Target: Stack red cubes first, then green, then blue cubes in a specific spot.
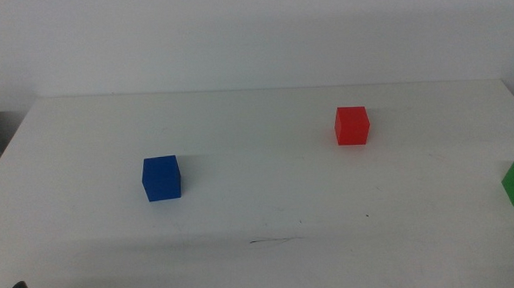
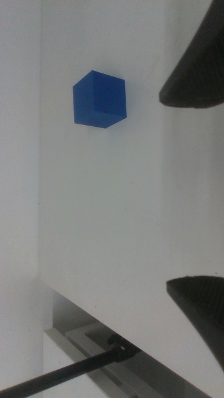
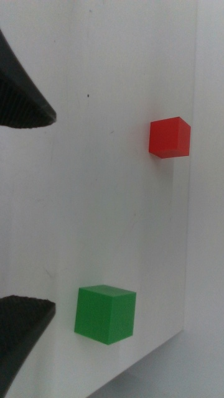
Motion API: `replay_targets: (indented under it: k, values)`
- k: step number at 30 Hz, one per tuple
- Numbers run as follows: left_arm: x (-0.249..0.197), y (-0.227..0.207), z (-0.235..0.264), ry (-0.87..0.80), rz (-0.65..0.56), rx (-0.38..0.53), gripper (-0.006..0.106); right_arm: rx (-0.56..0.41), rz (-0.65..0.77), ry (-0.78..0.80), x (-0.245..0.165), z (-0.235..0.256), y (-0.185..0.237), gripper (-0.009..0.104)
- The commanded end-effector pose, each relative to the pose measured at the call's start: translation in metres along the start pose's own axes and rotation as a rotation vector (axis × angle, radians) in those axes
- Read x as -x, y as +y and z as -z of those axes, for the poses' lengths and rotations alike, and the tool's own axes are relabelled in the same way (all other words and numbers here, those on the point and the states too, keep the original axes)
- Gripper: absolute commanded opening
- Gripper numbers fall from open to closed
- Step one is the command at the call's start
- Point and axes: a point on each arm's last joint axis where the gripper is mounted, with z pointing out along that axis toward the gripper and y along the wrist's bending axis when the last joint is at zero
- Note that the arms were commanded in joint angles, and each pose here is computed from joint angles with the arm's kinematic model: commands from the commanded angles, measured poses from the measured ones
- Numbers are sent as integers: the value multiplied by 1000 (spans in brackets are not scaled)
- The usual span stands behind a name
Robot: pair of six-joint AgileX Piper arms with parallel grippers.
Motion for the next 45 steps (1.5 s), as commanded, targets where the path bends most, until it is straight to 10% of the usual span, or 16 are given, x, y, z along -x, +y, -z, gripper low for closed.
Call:
replay_targets:
  k: [1,45]
  values:
    - [10,-1,3,-108,24,-10,91,-4,-2,-116,18,5,0,76]
    - [10,-1,3,-108,24,-10,91,162,-32,509,231,-91,36,76]
